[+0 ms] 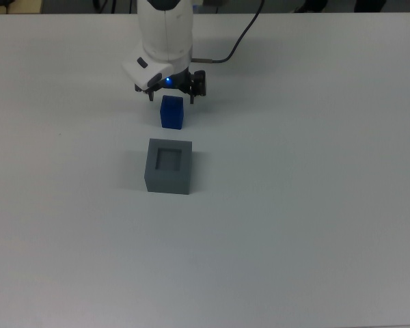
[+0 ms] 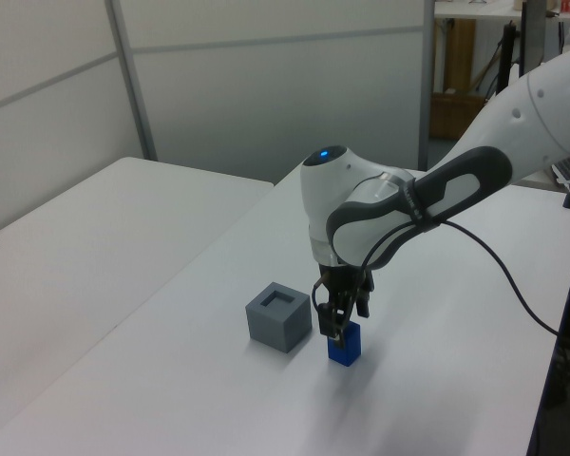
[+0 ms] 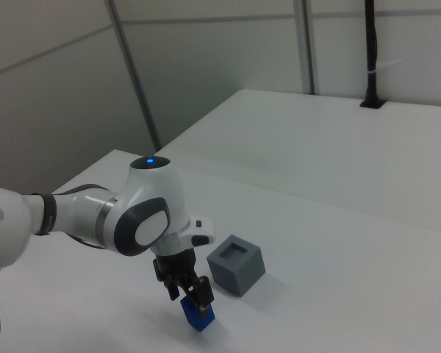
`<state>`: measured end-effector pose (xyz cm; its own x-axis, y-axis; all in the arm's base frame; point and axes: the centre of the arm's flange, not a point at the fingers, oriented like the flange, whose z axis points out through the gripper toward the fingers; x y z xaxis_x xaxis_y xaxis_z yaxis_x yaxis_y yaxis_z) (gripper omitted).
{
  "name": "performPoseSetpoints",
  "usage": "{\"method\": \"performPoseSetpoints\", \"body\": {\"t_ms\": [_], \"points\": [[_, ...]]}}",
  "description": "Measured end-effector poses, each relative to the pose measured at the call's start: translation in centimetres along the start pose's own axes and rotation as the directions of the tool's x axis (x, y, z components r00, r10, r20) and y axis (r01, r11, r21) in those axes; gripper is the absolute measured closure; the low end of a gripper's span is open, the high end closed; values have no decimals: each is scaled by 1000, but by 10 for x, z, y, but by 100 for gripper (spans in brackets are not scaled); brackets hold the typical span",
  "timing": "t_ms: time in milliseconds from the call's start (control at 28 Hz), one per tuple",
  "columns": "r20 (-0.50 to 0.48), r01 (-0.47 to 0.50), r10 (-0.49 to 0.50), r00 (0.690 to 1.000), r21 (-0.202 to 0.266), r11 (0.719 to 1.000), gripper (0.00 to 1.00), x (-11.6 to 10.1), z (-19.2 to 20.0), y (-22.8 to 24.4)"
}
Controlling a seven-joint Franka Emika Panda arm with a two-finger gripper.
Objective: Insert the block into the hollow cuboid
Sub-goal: 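Close the gripper on the blue block, then lift the blue block and carry it over the grey hollow cube's opening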
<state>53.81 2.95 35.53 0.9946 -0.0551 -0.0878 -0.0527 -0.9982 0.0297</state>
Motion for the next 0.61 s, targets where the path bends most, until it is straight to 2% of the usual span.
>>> {"method": "performPoseSetpoints", "body": {"t_ms": [143,214,286,321,464,500,607], "points": [[10,0,0,1000,-1,1000,18,2,10,0],[4,0,0,1000,0,1000,18,4,12,-1],[-4,0,0,1000,1,1000,22,6,14,-1],[-7,0,0,1000,2,1000,30,6,14,-1],[-16,0,0,1000,3,1000,43,8,10,-1],[-22,0,0,1000,3,1000,49,9,7,-1],[-15,0,0,1000,2,1000,49,11,-4,-1]]}}
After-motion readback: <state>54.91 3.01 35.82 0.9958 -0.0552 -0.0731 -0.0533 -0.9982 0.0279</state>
